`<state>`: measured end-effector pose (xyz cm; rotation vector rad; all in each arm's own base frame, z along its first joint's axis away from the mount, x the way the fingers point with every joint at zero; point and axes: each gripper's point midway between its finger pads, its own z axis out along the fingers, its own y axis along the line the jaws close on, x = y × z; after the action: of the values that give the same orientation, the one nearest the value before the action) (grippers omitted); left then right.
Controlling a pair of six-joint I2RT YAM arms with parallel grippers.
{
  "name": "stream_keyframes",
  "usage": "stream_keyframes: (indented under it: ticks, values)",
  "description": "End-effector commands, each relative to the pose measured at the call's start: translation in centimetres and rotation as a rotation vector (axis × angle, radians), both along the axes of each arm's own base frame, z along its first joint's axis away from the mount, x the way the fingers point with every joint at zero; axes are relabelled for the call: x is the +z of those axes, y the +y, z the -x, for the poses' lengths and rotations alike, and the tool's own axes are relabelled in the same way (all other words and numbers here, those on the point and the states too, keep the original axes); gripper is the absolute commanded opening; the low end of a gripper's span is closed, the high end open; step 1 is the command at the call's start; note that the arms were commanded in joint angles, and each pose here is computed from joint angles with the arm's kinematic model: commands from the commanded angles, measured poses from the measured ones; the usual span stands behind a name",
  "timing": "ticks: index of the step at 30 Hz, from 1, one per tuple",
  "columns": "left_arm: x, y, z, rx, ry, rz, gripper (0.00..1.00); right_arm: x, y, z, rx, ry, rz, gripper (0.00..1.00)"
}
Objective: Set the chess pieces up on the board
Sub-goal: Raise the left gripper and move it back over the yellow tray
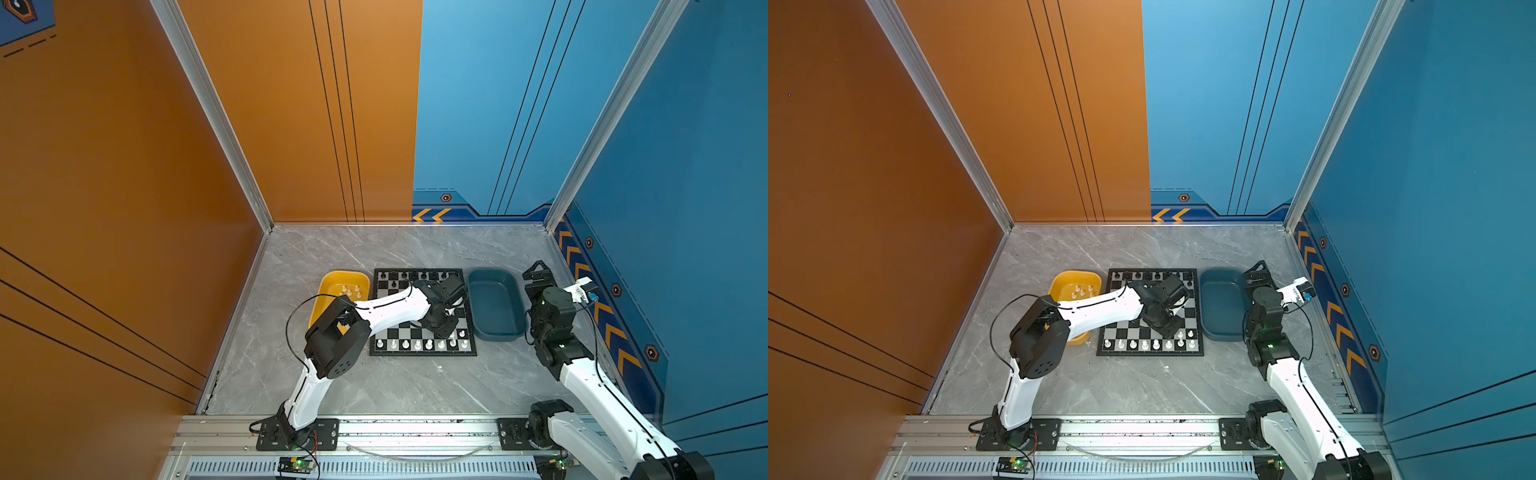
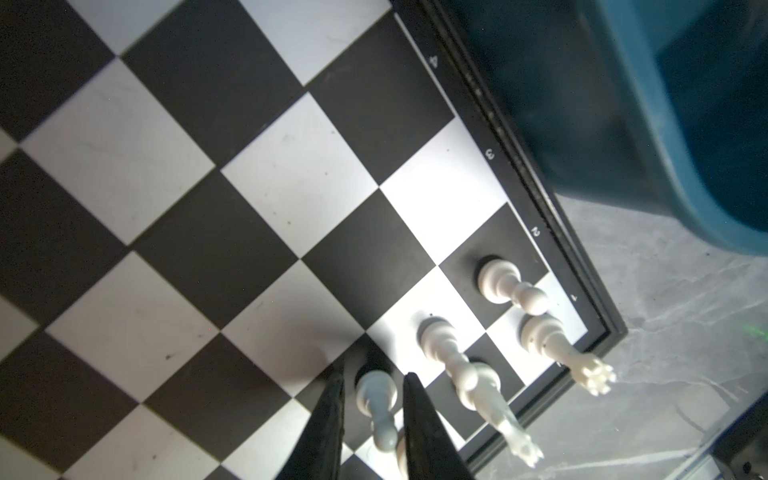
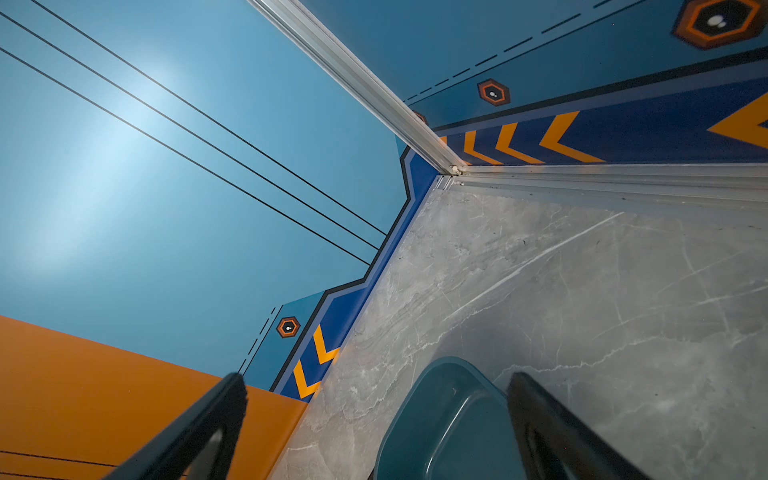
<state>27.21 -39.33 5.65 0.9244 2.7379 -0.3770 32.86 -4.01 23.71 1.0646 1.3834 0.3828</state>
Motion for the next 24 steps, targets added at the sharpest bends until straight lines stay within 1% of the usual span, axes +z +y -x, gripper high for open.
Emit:
stream_keyframes:
  ticks: [1,6,9,14,17,24]
  values:
    - [3.3,0.7,-0.7,0.009,-0.069,0.013,0.28,0.2,0.0,0.2,0.004,-0.011,-0.01,1.0]
    - [5.9,2.5,-2.1,0.055,-0.127,0.032,0.28,0.3,0.0,0.2,0.004,-0.012,-0.011,1.0]
    - [7.6,5.0,-3.5,0.116,-0.18,0.029,0.29,0.2,0.0,0.2,0.005,-0.012,-0.011,1.0]
    - [8.9,11.9,-6.3,0.286,-0.241,0.0,0.31,0.2,0.1,0.1,0.007,-0.009,-0.01,1.0]
    - [8.8,16.6,-7.6,0.398,-0.262,-0.045,0.31,0.2,0.1,0.0,0.009,-0.01,-0.011,1.0]
    - [7.9,25.4,-9.9,0.582,-0.29,-0.163,0.32,0.3,0.3,-0.2,0.016,-0.008,-0.012,1.0]
